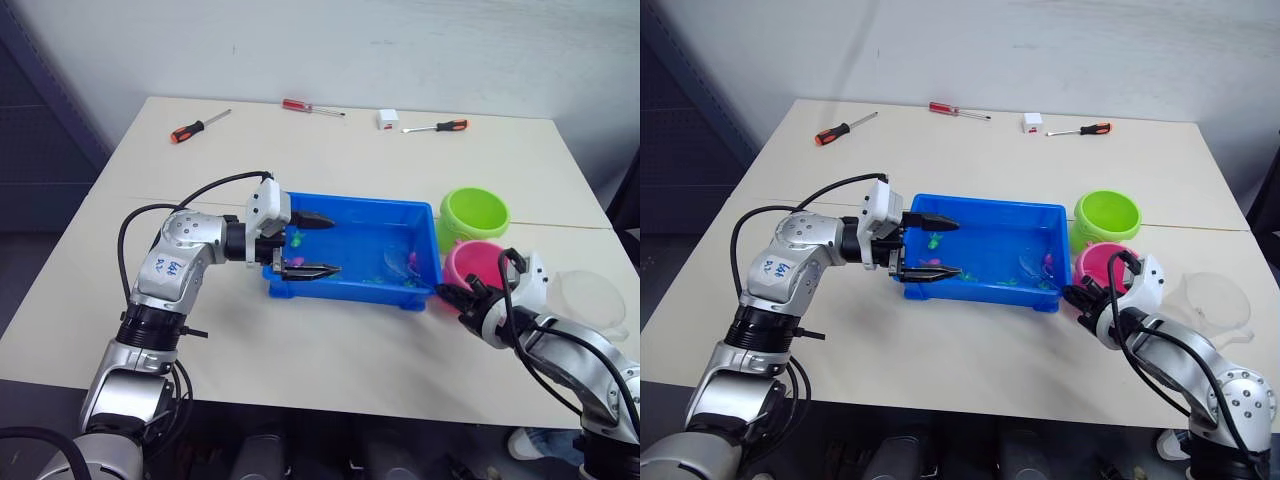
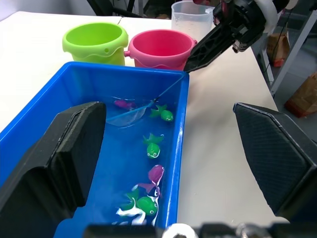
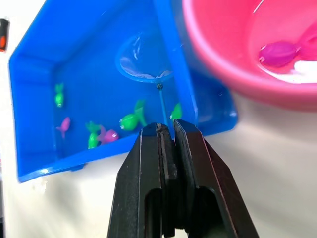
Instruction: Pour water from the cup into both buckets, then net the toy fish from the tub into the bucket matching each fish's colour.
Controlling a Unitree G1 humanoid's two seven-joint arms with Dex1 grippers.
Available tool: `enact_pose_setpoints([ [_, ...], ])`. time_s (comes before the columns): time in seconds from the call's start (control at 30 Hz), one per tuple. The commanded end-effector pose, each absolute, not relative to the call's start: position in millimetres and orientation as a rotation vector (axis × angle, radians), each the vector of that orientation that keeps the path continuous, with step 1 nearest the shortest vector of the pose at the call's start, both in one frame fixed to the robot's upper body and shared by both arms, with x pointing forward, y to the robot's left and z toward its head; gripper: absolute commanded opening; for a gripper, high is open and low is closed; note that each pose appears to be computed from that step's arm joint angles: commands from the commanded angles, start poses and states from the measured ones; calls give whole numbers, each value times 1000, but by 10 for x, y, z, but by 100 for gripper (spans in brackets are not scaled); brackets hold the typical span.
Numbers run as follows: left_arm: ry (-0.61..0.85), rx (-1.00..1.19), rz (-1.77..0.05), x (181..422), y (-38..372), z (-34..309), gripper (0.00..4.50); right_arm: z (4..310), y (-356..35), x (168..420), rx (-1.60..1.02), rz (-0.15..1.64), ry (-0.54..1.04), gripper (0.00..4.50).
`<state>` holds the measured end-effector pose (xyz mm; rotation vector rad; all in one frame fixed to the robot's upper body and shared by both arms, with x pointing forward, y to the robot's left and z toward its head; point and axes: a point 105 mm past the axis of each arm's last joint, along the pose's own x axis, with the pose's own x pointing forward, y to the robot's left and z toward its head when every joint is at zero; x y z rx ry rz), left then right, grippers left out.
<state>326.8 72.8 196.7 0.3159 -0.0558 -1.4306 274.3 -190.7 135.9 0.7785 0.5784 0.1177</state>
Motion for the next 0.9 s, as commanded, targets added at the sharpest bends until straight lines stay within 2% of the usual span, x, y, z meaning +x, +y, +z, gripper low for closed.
enact_pose_setpoints([
  [0.03,-98,335,-1422,3281,718,2071,443,1461,-1978,2764,759,141,553,0],
  [0.2,-101,335,-1416,3293,723,2078,443,1504,-2011,2750,599,271,619,0],
  [0.37,-102,335,-1412,3301,726,2082,443,1513,-1991,2737,518,311,659,0],
  [0.47,-101,339,-1411,3302,729,2084,443,1482,-1929,2764,565,319,654,0],
  [0.63,-100,345,-1408,3307,746,2089,443,1501,-1648,2682,595,440,629,0],
  [0.9,-103,344,-1407,3312,736,2092,443,1459,-1881,2854,582,268,658,0],
])
